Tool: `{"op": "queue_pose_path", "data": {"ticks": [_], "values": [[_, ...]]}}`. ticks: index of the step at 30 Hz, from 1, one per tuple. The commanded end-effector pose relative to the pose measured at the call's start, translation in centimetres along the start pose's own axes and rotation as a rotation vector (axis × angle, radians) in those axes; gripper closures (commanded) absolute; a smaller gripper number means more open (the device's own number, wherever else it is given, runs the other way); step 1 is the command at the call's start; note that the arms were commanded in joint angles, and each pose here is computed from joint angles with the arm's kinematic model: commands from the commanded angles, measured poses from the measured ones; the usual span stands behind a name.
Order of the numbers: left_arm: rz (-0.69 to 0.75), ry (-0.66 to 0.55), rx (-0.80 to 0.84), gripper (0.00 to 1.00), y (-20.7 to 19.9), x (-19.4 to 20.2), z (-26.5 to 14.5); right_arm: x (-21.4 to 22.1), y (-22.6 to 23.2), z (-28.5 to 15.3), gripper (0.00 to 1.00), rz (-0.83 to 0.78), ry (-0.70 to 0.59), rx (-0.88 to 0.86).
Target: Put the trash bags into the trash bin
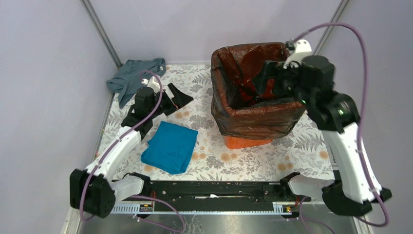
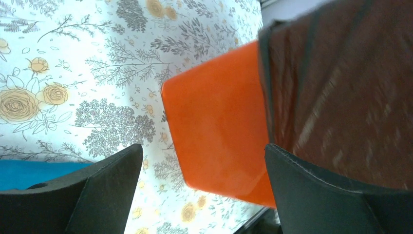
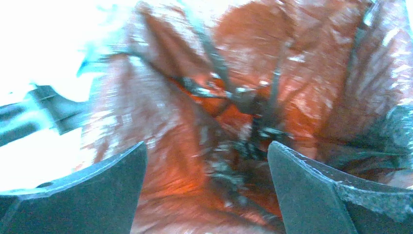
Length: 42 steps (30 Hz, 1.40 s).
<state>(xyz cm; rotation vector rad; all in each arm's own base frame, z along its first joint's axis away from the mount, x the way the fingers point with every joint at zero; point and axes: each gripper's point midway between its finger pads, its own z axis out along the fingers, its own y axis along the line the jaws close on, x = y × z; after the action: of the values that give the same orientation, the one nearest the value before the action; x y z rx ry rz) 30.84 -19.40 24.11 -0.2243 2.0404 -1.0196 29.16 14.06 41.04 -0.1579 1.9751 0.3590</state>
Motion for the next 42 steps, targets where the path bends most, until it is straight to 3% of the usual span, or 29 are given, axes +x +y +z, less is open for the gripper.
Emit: {"op": "queue_pose_path", "data": {"ticks": [1, 7, 10, 13, 16, 22, 26, 42], "values": [[-0.241, -0.014, 0.146, 0.01, 0.5, -1.8, 2.7, -2.5, 5.2, -6.7, 0.00, 0.069, -0.163, -0.335], [-0.377, 0.010, 0.261, 0.01, 0.4, -4.0, 9.2, -2.1, 6.4, -11.0, 0.00, 0.125, -0.288, -0.474], [-0.458, 0.100, 0.310, 0.02, 1.6, -3.0, 13.4, -1.2, 6.1, -11.7, 0.00, 0.104, -0.325, -0.489], [-0.563, 0.093, 0.432, 0.01, 1.1, -2.1, 15.0, -0.3, 5.9, -11.9, 0.00, 0.093, -0.332, -0.492], [-0.630, 0.088, 0.446, 0.01, 0.6, -0.4, 16.8, 0.3, 5.8, -12.3, 0.00, 0.069, -0.331, -0.495], [-0.689, 0.064, 0.366, 0.01, -0.3, 3.8, 19.1, 0.8, 5.4, -12.6, 0.00, 0.056, -0.351, -0.489], [-0.698, 0.116, 0.341, 0.01, -1.6, 6.6, 20.6, 1.4, 5.0, -12.5, 0.00, 0.058, -0.344, -0.471], [-0.753, 0.163, 0.365, 0.02, -9.9, 14.9, 20.3, 1.9, 3.5, -13.7, 0.00, 0.073, -0.378, -0.412]]}}
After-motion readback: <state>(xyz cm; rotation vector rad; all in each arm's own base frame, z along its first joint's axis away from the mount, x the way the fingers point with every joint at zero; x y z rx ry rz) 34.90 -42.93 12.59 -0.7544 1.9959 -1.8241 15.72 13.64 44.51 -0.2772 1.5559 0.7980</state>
